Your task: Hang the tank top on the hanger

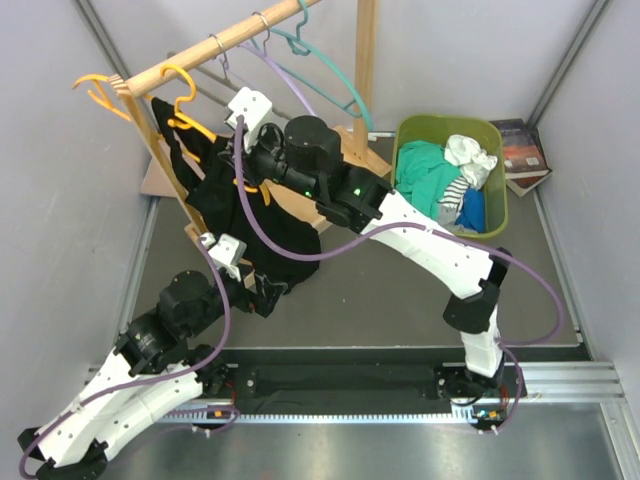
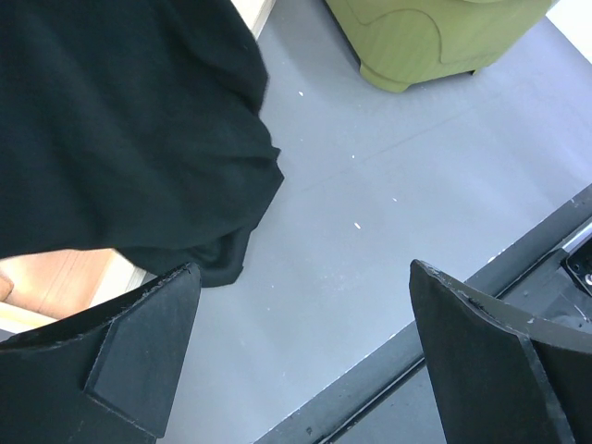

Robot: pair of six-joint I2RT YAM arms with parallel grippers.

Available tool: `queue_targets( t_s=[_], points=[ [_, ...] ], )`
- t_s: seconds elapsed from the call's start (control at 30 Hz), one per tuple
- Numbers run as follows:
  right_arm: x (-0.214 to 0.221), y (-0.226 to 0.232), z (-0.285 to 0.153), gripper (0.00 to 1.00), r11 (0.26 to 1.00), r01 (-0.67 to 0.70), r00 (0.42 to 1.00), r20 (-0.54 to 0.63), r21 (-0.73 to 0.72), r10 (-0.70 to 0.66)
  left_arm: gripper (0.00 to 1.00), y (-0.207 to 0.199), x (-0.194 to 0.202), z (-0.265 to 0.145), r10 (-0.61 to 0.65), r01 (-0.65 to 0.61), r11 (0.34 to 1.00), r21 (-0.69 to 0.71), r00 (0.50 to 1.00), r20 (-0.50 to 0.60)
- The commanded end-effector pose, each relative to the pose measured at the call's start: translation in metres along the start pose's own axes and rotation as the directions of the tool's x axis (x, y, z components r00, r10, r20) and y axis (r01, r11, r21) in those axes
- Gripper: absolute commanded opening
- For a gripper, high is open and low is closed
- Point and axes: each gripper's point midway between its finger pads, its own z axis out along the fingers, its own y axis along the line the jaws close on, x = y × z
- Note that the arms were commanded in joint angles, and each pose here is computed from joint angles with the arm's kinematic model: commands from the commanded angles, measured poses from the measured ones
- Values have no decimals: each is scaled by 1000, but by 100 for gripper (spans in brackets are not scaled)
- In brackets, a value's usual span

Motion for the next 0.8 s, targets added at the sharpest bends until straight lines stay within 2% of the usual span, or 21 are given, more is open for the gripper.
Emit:
queue_targets(
  t_s=[0.0, 0.33, 0.77],
  points=[
    [-69, -15, 2, 0, 1000, -10, 973, 229, 9, 8, 99, -4, -10, 2, -2, 2, 1000, 19, 999, 41],
    [-63, -31, 24, 0, 997, -74, 958, 277, -31, 79, 99, -4, -10, 2, 2, -3, 1000, 19, 999, 40],
    [-20, -35, 37, 0, 996, -91, 983, 155, -21, 93, 99, -3, -8, 4, 11, -12, 1000, 12, 999, 33]
  ],
)
